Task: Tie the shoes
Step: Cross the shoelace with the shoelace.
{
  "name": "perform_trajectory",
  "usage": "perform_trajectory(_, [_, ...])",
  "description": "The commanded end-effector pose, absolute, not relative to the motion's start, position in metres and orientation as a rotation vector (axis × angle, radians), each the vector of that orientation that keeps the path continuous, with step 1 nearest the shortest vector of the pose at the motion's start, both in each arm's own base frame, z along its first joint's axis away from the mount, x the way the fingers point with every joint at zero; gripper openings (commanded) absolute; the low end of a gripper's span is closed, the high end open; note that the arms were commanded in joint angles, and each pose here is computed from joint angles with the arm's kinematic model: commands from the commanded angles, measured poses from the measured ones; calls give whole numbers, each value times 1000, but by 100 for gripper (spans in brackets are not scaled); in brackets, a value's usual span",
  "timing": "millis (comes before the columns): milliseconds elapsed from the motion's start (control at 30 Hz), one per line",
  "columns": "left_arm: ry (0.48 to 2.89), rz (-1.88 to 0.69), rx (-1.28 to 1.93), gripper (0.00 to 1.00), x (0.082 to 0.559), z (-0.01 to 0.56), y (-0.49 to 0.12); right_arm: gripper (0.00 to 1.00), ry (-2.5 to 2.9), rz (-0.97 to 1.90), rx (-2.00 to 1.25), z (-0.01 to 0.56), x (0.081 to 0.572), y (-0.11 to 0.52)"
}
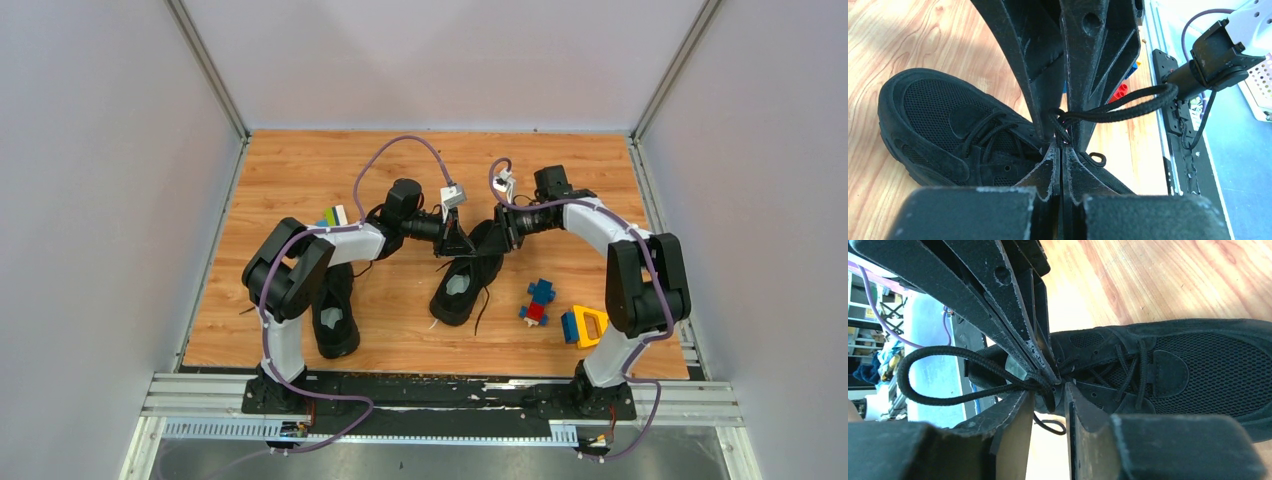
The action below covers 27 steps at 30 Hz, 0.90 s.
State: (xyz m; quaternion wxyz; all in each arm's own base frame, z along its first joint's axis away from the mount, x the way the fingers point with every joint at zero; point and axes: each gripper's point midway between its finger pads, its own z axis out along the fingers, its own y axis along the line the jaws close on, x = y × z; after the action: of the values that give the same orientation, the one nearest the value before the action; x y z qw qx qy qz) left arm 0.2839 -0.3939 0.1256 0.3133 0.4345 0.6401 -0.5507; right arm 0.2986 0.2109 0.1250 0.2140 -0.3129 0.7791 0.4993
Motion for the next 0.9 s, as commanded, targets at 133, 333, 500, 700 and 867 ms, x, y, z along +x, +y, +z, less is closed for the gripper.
perform_trajectory(133, [1648, -1455, 1162, 0, 285, 130, -395, 12, 2112, 1375, -880, 138, 309, 215])
perform_trajectory(333, [1655, -1407, 1193, 0, 288, 129, -392, 3, 2197, 1255, -827, 134, 314, 207])
perform_trajectory(500, [1637, -1434, 1199, 0, 285, 133, -395, 0, 2312, 1136, -721, 129, 319, 204])
perform_trajectory(700, [1664, -1451, 1172, 0, 281, 130, -402, 0, 2429, 910, -699, 115, 312, 223])
perform_trajectory(867, [1685, -1433, 1167, 0, 281, 127, -407, 0, 2561, 739, -408, 108, 327, 212])
